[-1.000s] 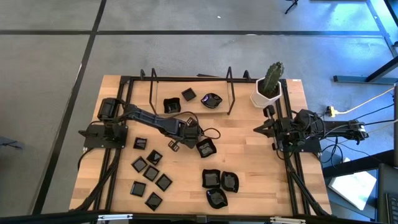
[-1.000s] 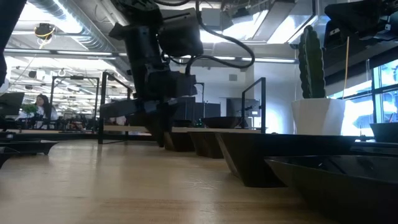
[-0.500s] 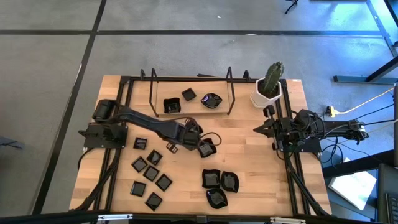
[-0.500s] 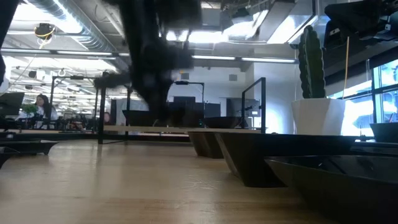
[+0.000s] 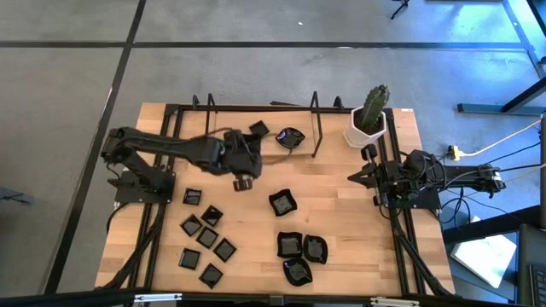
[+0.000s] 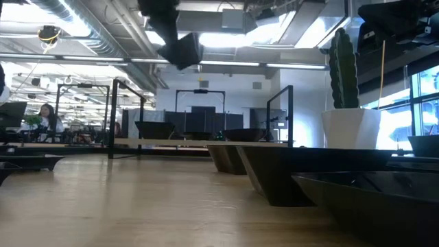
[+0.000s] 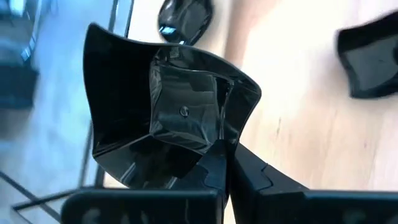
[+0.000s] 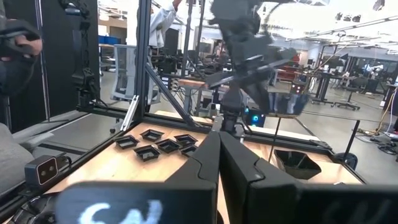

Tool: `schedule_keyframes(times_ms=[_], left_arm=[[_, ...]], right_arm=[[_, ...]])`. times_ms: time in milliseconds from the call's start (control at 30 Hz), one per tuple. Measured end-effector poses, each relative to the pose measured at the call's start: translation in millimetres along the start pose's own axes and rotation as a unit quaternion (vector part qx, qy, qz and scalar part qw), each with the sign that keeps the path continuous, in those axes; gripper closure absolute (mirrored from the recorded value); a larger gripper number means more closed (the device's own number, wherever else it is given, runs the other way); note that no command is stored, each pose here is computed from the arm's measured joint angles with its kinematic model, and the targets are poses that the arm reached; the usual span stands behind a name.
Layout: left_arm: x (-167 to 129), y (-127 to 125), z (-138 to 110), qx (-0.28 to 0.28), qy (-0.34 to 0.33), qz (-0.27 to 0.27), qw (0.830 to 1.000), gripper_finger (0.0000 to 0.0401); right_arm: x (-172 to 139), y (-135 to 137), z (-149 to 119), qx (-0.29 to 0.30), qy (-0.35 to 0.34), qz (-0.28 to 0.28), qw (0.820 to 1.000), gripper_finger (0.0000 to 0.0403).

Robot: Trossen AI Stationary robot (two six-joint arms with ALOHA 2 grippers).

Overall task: Pick & Place Mini shaped plates
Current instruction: Stack the distorted square plate on top of the distorted square plate on the shelf

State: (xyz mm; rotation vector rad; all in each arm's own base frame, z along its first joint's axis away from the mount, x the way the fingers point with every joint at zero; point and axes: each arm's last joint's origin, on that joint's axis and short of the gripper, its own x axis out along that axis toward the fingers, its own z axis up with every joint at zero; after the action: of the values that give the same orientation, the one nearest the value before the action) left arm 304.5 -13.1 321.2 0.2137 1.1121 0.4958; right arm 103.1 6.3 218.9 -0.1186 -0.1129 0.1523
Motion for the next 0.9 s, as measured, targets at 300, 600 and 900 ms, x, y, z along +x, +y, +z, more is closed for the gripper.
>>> schedule_keyframes(times_ms=[300,600,900], left_arm=[[50,27,1,-0.037,0.103,0.013,0.994,0.0398],[89,31,-5,-0.040,0.194,0.033,0.980,0.0398],[106,26,-20,0.000,0.225,0.045,0.973,0.0398]], right_arm=[[0,0,0,0.000,-0.001,0.000,1.000,0.0393],[0,0,0,0.000,-0.001,0.000,1.000,0.0393],[0,0,0,0.000,0.000,0.000,1.000,0.0393]])
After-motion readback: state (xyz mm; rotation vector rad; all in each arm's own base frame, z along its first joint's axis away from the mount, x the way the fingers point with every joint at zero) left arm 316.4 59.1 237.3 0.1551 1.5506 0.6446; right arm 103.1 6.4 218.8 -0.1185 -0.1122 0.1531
